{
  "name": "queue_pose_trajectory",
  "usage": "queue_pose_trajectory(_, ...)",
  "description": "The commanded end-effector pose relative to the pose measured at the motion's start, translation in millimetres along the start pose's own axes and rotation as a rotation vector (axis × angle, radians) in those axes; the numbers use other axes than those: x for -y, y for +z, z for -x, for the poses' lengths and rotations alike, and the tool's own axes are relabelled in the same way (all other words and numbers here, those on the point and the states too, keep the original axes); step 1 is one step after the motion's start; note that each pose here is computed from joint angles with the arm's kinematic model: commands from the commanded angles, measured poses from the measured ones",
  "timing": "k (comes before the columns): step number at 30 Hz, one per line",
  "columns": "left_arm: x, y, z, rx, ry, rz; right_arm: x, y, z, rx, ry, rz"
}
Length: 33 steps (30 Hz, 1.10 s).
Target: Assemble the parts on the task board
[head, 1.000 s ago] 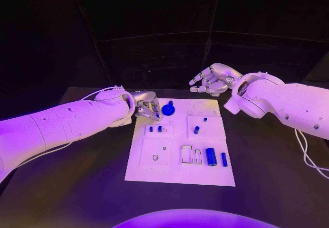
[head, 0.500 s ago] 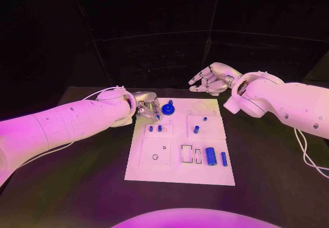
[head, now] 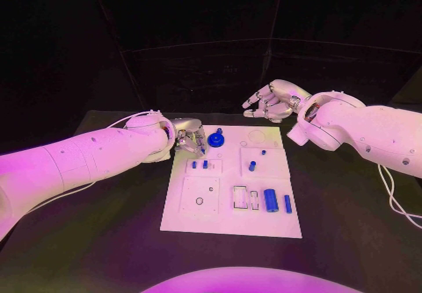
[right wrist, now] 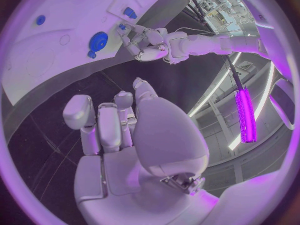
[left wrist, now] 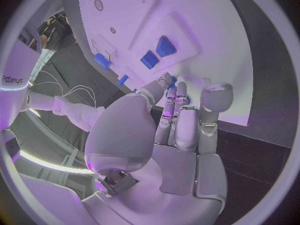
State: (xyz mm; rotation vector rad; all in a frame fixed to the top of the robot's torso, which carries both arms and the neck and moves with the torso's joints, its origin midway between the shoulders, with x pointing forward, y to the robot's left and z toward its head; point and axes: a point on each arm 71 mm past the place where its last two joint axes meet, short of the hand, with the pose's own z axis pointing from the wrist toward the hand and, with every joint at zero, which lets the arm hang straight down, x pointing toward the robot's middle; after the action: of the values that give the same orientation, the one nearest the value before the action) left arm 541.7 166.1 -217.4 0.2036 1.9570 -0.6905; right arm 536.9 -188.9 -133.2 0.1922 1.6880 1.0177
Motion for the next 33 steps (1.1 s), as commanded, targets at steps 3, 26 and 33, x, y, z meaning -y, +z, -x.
queue_pose_trajectory(3, 0.0, 0.6, -1.7, -0.017, -0.003, 0.005, -1.7, 0.3, 0.5, -0.004, -0.001, 0.011)
queue_pose_trajectory(26, -2.7, 0.8, -3.0, -0.013, -0.004, 0.018, -1.2, 0.2, 0.9, -0.002, -0.002, 0.010)
queue_pose_trajectory(33, -4.5, -0.3, -2.3, -0.007, -0.004, 0.020, -0.8, 0.1, 1.2, -0.001, -0.002, 0.009)
